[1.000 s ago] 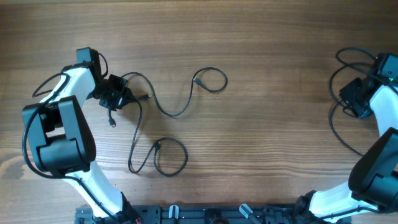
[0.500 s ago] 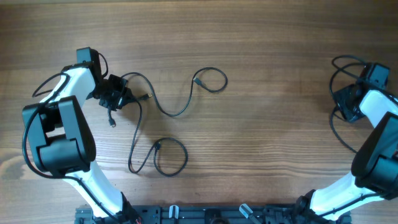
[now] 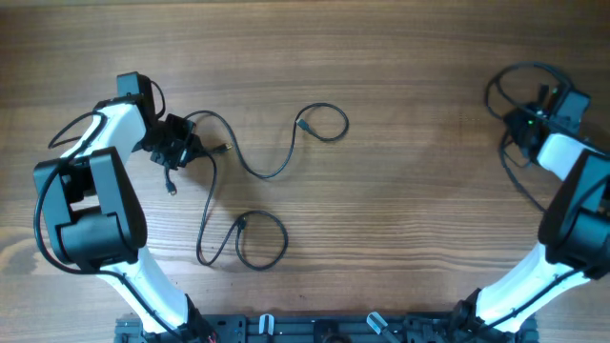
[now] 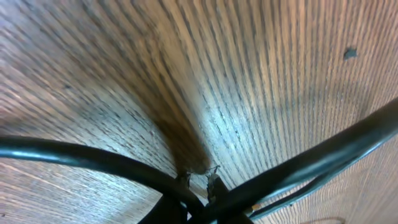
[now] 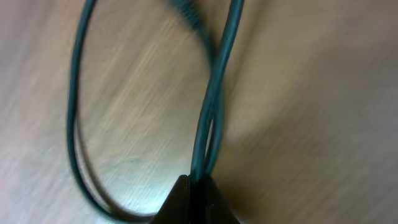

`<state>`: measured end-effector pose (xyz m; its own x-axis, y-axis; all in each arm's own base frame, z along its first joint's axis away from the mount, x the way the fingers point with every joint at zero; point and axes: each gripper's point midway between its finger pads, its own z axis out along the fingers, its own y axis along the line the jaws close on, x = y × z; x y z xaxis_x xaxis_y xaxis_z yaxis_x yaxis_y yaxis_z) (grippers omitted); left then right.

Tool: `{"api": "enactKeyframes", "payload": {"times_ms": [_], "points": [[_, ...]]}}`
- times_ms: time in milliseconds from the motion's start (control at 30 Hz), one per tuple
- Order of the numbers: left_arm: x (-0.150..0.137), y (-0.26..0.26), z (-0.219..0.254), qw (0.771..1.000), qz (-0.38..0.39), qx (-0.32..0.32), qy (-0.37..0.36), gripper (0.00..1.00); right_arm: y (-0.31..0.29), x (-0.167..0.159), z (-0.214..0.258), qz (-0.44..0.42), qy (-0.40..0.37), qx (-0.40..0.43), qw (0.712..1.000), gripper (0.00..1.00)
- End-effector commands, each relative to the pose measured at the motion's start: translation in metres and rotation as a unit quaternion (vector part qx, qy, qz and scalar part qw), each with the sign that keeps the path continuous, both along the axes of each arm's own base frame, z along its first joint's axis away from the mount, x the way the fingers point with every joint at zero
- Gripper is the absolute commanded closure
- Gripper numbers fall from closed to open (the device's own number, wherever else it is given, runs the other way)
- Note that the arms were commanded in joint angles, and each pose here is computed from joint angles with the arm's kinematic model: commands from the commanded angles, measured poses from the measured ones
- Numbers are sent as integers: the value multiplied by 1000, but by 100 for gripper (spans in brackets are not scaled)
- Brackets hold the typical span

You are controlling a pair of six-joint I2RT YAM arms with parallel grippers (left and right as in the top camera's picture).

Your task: Untangle cables

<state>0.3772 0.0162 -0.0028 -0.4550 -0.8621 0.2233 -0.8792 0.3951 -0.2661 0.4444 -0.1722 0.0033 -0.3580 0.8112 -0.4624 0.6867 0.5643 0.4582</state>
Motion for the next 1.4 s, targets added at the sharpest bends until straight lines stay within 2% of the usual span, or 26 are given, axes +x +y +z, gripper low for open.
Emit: {"api": "enactKeyframes", "payload": {"times_ms": [0,200,333,433,567,667,833,933,1000,1200,1367], "points": [[-8,19,-13,999,-2,50,19,86,37,17,-5,62,-23,12,998,96],[-9,22,-13,998,-2,61,21,86,46,55,38,95,-57,26,993,95],[-8,20,-13,998,-6,61,19,86,41,63,62,119,-27,7,993,95],[-7,17,-13,998,-9,62,18,86,28,56,68,106,15,-22,994,93],[-4,16,-13,998,-10,63,13,86,20,46,77,118,62,-52,990,69],[-4,17,-13,998,-10,63,12,86,14,36,85,123,102,-71,985,36],[-4,16,-13,998,-10,63,12,78,13,10,100,113,170,-61,977,19],[-4,16,-13,998,-11,63,12,75,23,-3,105,120,193,-38,973,18],[-2,12,-12,998,-41,52,-2,62,43,-13,105,145,207,-8,968,18],[16,-25,9,981,-162,-36,-104,37,115,-35,102,284,227,70,929,16],[17,-37,35,966,-203,-61,-150,36,164,-40,104,354,223,97,903,16]]}}
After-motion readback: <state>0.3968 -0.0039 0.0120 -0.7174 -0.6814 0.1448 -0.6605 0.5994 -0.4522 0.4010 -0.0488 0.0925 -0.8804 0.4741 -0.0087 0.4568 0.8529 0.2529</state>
